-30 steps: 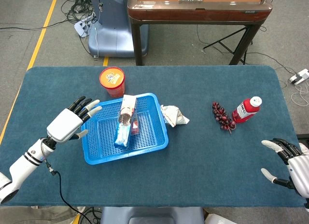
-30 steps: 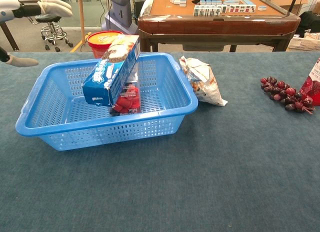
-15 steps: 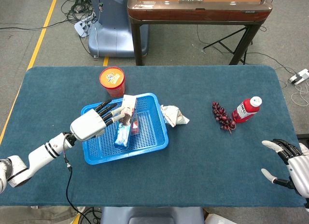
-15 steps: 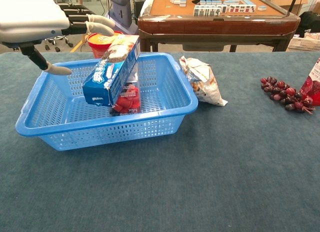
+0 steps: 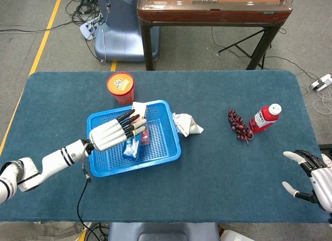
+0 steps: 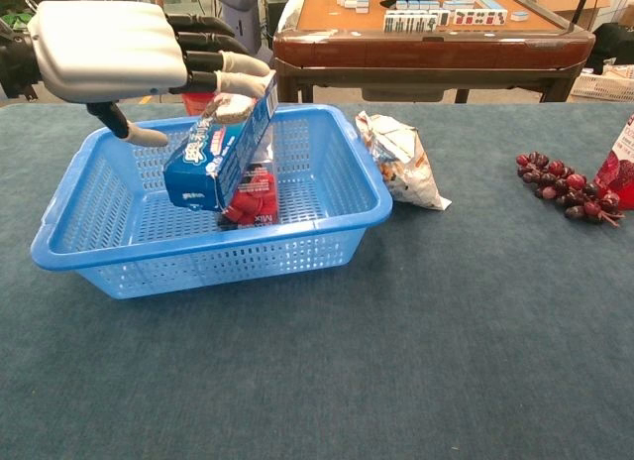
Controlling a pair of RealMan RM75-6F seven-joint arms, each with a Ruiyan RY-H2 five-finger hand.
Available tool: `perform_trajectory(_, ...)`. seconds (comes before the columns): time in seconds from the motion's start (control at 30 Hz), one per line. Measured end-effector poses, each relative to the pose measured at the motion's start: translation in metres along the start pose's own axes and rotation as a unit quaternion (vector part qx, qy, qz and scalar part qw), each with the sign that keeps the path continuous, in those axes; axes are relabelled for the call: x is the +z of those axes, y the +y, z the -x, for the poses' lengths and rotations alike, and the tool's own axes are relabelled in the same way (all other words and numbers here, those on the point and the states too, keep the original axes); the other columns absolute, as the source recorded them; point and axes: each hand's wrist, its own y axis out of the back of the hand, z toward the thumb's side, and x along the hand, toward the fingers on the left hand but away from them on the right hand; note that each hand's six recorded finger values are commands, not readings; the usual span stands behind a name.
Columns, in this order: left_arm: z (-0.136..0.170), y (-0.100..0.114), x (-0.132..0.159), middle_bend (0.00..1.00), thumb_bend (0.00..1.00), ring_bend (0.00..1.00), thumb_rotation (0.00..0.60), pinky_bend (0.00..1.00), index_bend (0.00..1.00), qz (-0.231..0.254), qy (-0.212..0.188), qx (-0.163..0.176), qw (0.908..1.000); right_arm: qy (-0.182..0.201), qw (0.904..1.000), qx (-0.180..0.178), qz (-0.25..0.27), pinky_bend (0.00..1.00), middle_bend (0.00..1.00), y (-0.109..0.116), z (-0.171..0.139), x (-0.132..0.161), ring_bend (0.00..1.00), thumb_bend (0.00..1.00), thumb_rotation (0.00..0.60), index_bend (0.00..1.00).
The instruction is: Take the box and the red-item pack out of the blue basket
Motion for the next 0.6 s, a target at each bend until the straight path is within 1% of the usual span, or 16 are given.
perform_trajectory(0.2,-0.009,0.0,0.007,0.0,0.29,0.01,0.6,0.0,0.02,-0.04,-0.018,-0.002,0.999,-0.002,1.0,0.0,0.001,0.24,0.26,0.0,0.0,-0.002,0.17,0.19,0.6,0.21)
perform_trajectory(0.33,-0.013,0.0,0.011,0.0,0.29,0.01,0.6,0.0,0.04,-0.048,-0.023,-0.003,0.9986,-0.004,1.0,0.0,0.002,0.24,0.26,0.0,-0.001,-0.003,0.17,0.19,0.6,0.21)
perform_trajectory(0.43,-0.014,-0.002,0.013,0.0,0.29,0.02,0.6,0.0,0.1,-0.057,-0.028,-0.005,0.9979,-0.006,1.0,-0.001,0.002,0.24,0.26,0.0,-0.001,-0.004,0.17,0.19,0.6,0.21)
perform_trajectory(0.5,-0.015,-0.002,0.016,0.01,0.29,0.06,0.6,0.0,0.17,-0.063,-0.032,-0.004,0.9975,-0.007,1.0,-0.001,0.003,0.24,0.26,-0.001,-0.002,-0.005,0.17,0.19,0.6,0.21)
perform_trajectory(0.53,-0.016,-0.002,0.017,0.03,0.29,0.09,0.6,0.0,0.2,-0.063,-0.032,-0.003,0.9975,-0.007,1.0,-0.001,0.003,0.24,0.26,-0.001,-0.002,-0.005,0.17,0.19,0.6,0.21)
perform_trajectory(0.6,-0.017,-0.002,0.019,0.09,0.29,0.16,0.6,0.01,0.26,-0.059,-0.031,-0.002,0.9978,-0.008,1.0,-0.002,0.003,0.24,0.26,0.0,-0.002,-0.005,0.17,0.19,0.6,0.21)
